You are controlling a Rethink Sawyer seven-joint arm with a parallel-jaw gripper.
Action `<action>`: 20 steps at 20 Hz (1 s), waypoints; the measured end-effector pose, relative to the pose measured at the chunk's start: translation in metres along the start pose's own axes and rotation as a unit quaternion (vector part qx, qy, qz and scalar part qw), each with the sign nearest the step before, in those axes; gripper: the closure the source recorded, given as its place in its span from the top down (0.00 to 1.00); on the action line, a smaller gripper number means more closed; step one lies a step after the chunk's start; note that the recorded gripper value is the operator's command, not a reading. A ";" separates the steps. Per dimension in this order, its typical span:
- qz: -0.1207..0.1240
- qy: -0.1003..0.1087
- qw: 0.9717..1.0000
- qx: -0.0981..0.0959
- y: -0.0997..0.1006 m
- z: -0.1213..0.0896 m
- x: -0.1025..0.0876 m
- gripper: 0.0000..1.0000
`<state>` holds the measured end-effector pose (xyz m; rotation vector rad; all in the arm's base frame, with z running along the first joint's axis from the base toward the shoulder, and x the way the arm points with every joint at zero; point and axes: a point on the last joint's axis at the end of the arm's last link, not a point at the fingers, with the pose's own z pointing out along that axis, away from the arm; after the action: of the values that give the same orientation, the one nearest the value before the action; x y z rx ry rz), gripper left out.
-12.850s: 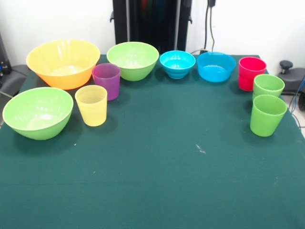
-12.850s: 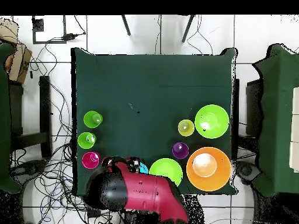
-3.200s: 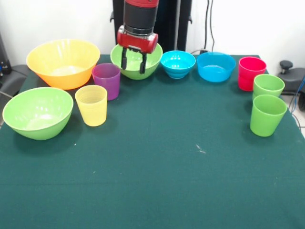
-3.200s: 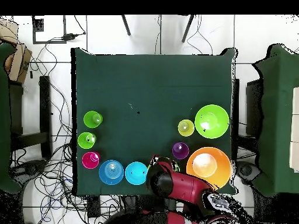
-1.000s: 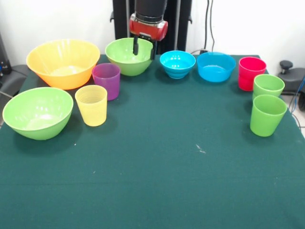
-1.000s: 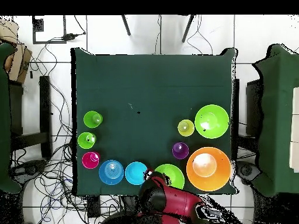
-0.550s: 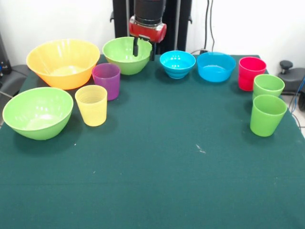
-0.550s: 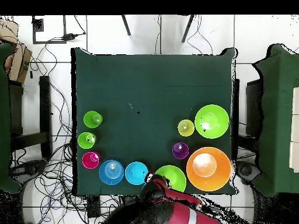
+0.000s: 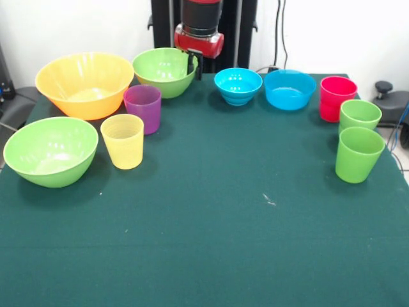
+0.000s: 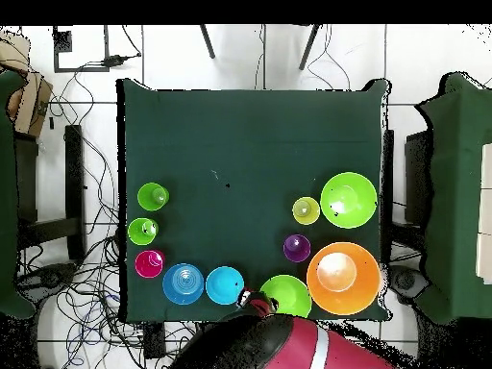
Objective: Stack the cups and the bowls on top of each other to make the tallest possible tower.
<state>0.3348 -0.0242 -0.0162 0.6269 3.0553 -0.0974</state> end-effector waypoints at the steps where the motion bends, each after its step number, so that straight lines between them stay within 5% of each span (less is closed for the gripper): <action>1: 0.000 0.000 1.000 0.000 0.000 0.000 0.000 0.00; 12: 0.001 -0.017 1.000 0.001 -0.002 -0.012 -0.009 0.00; 20: -0.010 -0.040 0.999 0.003 0.008 -0.048 -0.020 0.00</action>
<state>0.3555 -0.0213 0.0320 0.5765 2.9854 -0.1303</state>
